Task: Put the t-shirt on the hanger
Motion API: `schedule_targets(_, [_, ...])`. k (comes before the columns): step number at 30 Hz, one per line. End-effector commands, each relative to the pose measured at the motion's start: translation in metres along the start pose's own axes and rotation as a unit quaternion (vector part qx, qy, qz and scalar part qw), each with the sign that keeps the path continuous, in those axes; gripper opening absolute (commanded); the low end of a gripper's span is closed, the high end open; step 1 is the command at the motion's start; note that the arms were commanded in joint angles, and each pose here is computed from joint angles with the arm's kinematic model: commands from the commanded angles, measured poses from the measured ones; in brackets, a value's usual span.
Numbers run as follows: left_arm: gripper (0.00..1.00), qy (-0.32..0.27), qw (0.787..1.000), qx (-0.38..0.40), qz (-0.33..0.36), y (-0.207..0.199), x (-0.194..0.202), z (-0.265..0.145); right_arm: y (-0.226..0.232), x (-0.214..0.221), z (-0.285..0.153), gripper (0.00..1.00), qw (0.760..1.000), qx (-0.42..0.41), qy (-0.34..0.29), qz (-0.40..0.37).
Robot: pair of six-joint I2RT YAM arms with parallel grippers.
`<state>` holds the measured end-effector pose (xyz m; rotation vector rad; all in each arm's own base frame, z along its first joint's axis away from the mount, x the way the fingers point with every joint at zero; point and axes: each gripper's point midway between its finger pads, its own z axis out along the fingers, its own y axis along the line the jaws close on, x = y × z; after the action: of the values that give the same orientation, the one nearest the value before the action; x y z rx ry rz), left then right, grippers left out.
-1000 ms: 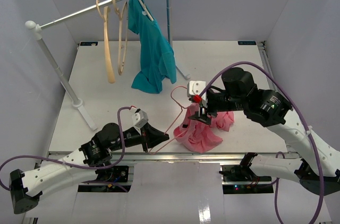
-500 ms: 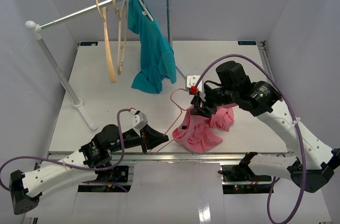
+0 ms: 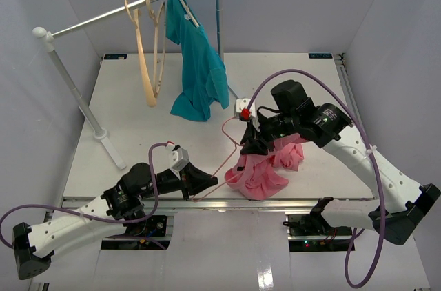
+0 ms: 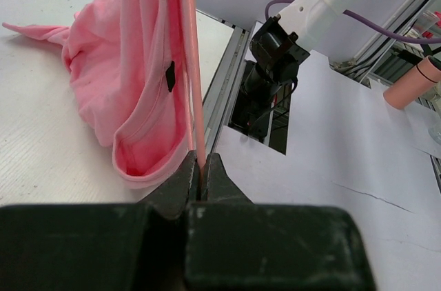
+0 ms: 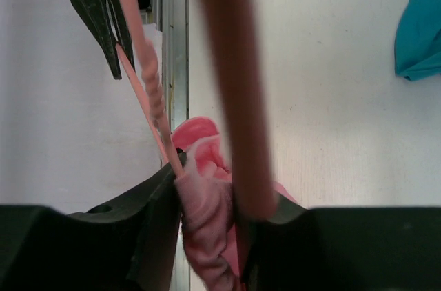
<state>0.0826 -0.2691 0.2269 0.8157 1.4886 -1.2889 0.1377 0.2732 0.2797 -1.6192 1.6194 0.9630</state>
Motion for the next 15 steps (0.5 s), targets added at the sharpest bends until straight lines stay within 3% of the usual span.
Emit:
schedule_targets(1, [0.0,-0.056,0.998,0.02,0.024,-0.009,-0.028,0.004,0.015,-0.01,-0.001,0.27,0.999,-0.023,-0.042,-0.007])
schedule_targets(4, [0.0,-0.062,0.998,0.022,0.025,-0.01,-0.032,0.006,0.018,-0.008,0.0,0.1,0.998,-0.027,-0.049,-0.004])
schedule_targets(9, [0.02,-0.077,0.997,-0.009,0.009,-0.002,-0.046,0.009,0.016,-0.004,-0.004,0.08,0.998,0.003,-0.061,-0.006])
schedule_targets(15, [0.49,-0.102,0.992,-0.08,-0.01,0.012,-0.085,0.009,0.01,-0.014,-0.014,0.08,0.994,0.053,-0.096,0.0])
